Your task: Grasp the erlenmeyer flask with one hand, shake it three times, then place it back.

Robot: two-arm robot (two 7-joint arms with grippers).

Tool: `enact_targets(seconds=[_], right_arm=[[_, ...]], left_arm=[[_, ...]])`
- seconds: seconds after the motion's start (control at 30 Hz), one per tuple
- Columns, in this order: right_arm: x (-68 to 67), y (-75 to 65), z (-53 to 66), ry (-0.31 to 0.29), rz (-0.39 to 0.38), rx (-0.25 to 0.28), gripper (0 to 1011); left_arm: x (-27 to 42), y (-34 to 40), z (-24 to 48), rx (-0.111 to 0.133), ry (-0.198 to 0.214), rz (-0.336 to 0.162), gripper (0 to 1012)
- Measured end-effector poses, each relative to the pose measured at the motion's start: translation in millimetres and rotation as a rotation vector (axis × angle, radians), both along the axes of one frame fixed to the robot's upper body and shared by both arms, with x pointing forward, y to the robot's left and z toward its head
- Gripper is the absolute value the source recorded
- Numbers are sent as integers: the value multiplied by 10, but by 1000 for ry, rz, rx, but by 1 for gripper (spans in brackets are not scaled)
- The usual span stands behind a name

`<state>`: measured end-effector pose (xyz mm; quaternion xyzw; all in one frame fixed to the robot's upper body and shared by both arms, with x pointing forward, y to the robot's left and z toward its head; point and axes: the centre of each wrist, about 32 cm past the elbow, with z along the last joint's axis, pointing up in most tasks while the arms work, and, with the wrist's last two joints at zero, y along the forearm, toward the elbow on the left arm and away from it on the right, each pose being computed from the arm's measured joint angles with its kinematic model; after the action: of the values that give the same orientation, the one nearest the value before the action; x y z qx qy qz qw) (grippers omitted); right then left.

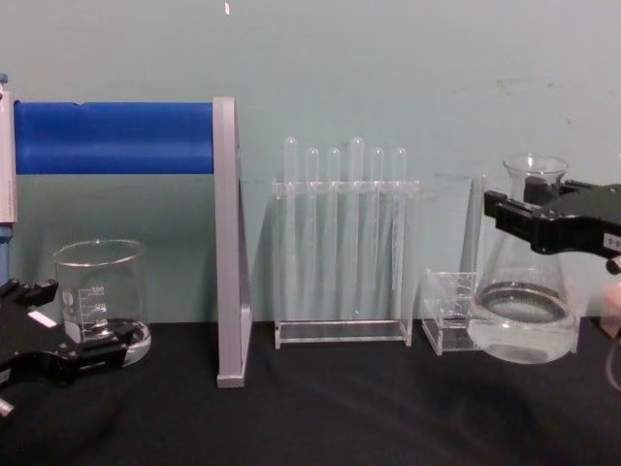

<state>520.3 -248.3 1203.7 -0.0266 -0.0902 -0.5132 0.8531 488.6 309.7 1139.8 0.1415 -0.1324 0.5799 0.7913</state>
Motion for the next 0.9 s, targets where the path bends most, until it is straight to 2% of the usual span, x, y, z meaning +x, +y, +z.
enact_targets(seconds=[0.27, 0.9], right_arm=[[-19, 42, -12, 8, 18, 7, 456], [-136, 364, -28, 40, 166, 70, 456]], left_arm=[[0, 0, 0, 0, 0, 0, 1001], [0, 0, 0, 0, 0, 0, 1001]])
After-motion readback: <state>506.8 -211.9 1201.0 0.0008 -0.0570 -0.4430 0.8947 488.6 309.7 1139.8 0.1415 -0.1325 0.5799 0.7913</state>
